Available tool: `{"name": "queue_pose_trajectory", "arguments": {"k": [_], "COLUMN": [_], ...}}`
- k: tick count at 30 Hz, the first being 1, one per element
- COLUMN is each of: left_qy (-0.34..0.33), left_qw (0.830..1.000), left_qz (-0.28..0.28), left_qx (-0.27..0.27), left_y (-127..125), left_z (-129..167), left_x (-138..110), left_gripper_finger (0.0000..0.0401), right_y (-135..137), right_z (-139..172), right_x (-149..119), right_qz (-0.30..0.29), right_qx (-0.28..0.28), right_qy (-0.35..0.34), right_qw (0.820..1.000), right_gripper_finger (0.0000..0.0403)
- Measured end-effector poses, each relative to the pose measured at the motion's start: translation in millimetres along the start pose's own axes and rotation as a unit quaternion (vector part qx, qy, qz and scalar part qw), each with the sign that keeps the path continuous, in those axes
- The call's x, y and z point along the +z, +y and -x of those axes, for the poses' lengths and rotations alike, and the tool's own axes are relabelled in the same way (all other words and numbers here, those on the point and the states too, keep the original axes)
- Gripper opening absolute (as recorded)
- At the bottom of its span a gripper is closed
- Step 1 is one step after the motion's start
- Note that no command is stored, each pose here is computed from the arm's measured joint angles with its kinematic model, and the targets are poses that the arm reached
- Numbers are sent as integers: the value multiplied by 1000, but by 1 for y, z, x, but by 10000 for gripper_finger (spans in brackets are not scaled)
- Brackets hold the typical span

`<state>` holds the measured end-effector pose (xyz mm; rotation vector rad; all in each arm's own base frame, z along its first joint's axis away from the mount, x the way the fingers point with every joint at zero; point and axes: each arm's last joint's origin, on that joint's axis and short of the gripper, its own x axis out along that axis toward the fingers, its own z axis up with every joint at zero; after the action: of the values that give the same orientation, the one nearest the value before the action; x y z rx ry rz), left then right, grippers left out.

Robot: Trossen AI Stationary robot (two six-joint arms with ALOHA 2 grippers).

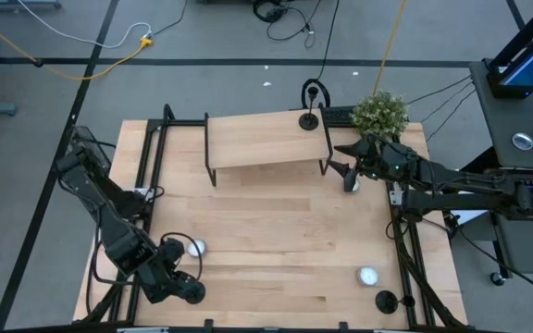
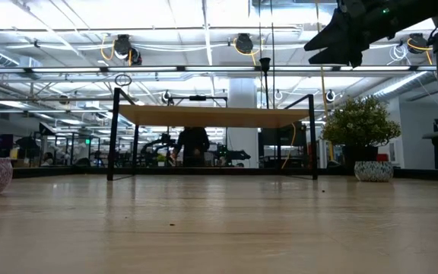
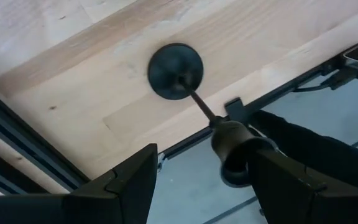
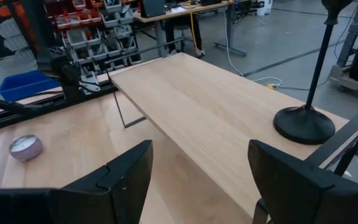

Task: Pick & Place candle stick holders
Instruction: Put the left black candle holder on the shelf aligned with the other black candle holder

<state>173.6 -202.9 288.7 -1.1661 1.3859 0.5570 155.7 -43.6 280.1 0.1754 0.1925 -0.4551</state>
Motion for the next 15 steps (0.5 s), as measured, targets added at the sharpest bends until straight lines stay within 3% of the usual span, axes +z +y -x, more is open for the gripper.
{"name": "queue_pose_trajectory", "arguments": {"k": [6,15], "left_qy": [-7,-13], "left_qw": [1000,1000], "left_qz": [2,7], "left_qx": [15,26], "left_y": [3,3], "left_z": [0,-3], "left_x": [1,2], "left_gripper_finger": [246,235], "right_y": [0,0], "right_z": [0,0], "right_x": [0,0], "right_qz": [0,-57], "right_qx": [0,0], "right_qy": [0,1], "right_qw": [1000,998], "right_gripper_finger": [257,257]}}
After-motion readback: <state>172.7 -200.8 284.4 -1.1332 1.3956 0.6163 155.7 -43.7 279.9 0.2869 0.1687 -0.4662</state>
